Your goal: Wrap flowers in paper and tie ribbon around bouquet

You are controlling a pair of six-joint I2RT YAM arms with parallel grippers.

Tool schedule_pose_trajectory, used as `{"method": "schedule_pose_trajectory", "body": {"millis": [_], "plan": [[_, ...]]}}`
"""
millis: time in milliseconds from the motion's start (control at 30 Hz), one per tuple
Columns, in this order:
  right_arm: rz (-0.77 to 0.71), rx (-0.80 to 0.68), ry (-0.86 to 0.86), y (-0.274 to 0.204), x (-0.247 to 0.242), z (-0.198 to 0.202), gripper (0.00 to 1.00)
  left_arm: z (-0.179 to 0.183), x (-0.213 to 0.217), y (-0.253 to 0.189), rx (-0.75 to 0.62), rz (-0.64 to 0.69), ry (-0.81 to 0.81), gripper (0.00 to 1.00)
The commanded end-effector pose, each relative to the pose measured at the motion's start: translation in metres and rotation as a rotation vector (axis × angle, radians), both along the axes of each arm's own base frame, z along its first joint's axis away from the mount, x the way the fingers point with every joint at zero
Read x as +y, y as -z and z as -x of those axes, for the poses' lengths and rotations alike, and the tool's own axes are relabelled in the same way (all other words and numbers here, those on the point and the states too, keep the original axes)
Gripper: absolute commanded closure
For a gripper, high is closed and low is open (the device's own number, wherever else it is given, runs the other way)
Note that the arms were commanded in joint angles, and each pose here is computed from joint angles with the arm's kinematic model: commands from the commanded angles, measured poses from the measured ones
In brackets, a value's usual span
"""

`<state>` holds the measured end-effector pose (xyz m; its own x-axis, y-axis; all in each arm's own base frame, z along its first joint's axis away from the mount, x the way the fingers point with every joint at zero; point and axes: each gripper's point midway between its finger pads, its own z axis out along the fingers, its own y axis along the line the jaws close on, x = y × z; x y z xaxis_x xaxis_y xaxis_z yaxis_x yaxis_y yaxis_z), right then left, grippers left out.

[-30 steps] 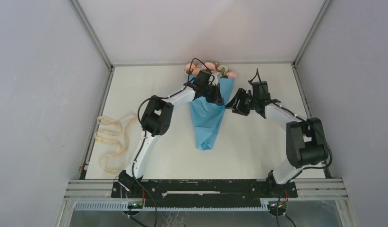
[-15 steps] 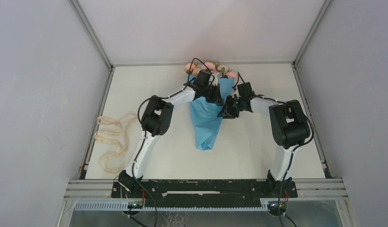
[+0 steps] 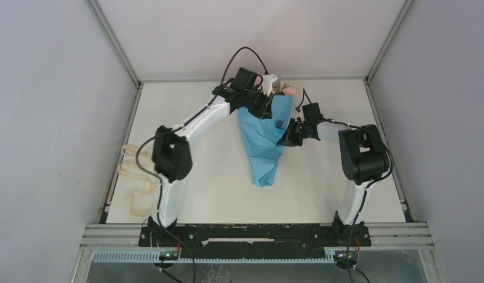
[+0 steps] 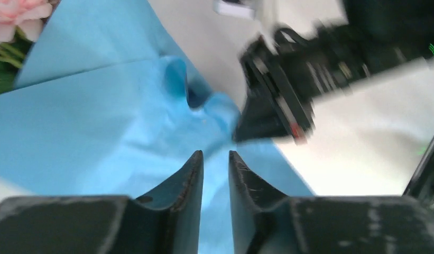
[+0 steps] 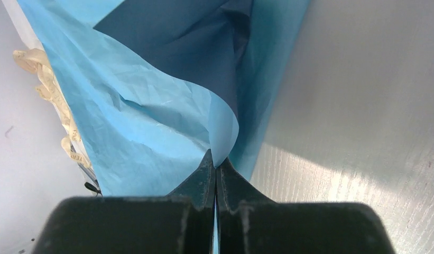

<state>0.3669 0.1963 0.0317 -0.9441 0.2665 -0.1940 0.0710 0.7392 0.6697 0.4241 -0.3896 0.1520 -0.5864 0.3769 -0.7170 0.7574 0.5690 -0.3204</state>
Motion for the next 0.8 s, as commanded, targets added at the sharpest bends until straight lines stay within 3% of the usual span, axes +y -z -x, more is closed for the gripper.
{"method": "schedule_pose_trajectory", "body": {"millis": [0,100,300,533,767], "plan": [[-0.045,-0.079,-0.011,-0.016,0.005,-0.009,1.0,0.071,0.035,-0.013,-0.225,-0.273,0.232,0.81],[-0.054,-0.094,0.0,-0.019,0.005,-0.01,1.0,0.1,0.042,0.026,-0.211,-0.377,0.296,0.91],[-0.085,-0.115,0.048,-0.024,-0.001,-0.01,1.0,0.141,0.012,0.076,-0.29,-0.442,0.445,0.89],[-0.106,-0.154,0.107,-0.029,-0.011,-0.016,1.0,0.196,0.004,0.12,-0.27,-0.465,0.604,0.81],[-0.103,-0.168,0.138,-0.03,-0.014,-0.018,1.0,0.254,-0.003,0.103,-0.183,-0.436,0.738,0.56]]}}
